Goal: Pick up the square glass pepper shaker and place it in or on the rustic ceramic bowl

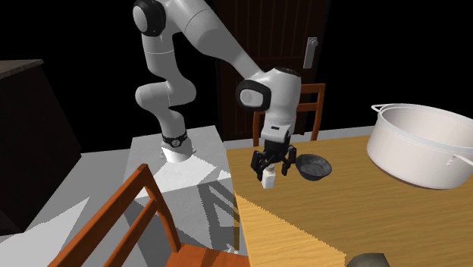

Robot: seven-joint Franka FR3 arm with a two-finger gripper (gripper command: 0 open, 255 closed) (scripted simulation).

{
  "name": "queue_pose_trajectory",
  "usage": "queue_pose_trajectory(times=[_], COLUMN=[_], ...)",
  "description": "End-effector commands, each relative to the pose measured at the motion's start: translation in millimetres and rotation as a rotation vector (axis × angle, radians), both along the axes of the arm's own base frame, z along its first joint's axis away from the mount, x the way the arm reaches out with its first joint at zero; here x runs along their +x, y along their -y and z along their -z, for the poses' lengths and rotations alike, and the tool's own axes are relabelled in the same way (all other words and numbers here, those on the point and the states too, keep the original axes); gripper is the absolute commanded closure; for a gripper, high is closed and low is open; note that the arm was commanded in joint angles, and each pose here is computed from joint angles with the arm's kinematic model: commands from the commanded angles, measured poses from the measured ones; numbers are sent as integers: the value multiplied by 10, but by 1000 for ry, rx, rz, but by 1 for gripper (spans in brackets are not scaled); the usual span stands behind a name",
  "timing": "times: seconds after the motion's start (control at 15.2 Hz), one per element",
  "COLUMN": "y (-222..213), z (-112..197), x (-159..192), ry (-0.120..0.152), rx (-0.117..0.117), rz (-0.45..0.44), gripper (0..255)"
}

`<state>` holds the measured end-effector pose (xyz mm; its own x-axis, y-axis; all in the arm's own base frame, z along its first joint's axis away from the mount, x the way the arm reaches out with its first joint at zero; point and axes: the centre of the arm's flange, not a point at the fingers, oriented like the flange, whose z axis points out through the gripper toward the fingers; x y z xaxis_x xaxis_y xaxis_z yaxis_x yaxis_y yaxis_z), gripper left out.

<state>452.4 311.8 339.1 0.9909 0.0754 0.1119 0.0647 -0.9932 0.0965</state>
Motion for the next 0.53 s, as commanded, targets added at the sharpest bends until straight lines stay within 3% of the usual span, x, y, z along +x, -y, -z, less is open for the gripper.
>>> queue_pose_trajectory(times=[0.0,0.33,0.4,0.46], y=[3,3,3,3], z=[20,20,20,20], x=[-5,-5,-5,-5], ry=[0,0,0,0], rx=[0,0,0,0], rz=[0,0,0,0], gripper=[0,0,255,255])
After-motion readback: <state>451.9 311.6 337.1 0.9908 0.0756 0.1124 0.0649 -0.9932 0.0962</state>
